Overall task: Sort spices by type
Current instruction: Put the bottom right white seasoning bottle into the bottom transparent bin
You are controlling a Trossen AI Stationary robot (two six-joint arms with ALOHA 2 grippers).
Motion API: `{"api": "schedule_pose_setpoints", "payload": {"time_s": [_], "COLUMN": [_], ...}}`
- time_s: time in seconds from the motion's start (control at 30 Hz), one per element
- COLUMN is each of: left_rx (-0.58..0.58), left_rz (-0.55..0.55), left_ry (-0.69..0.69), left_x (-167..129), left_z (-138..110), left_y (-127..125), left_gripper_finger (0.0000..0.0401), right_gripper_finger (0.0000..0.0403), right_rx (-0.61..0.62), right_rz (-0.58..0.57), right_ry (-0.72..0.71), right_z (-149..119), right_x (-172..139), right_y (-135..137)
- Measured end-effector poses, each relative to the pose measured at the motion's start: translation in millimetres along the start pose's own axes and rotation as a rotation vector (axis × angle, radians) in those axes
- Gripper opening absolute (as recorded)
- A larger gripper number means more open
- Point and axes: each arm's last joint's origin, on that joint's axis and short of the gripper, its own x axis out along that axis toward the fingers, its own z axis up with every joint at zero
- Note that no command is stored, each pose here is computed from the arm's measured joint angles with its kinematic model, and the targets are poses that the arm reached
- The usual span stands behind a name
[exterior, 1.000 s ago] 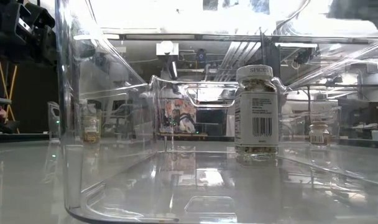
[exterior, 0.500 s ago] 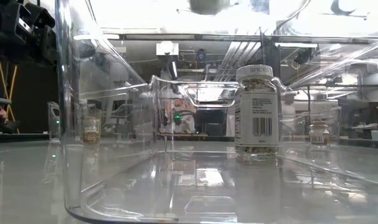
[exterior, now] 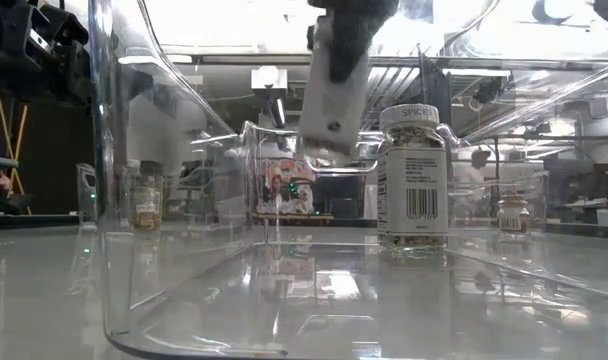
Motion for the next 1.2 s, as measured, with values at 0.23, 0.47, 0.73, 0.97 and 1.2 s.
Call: {"api": "schedule_pose_setpoints", "payload": {"time_s": [0.23, 0.47, 0.73, 0.97, 1.2], "left_rx": [0.0, 0.0, 0.0, 0.0, 0.0], "left_rz": [0.0, 0.0, 0.0, 0.0, 0.0], "left_ry": [0.0, 0.0, 0.0, 0.0, 0.0], "left_x": [0, 0, 0, 0, 0], "left_z": [0, 0, 0, 0, 0], "left_y": [0, 0, 0, 0, 0], "left_gripper_finger": [0.0, 0.0, 0.0, 0.0, 0.0], "right_gripper_finger": [0.0192, 0.0192, 0.0269, 0.0277, 0.0278], "right_rx": [0.015, 0.015, 0.017, 0.017, 0.003], "right_rz": [-0.013, -0.019, -0.031, -0.019, -0.019], "right_ry": [0.08, 0.117, 0.119, 0.122, 0.108], "right_z": [2, 2, 2, 2, 8], "right_x": [28, 42, 41, 37, 4], "right_y": [-4, -4, -5, -5, -9]}}
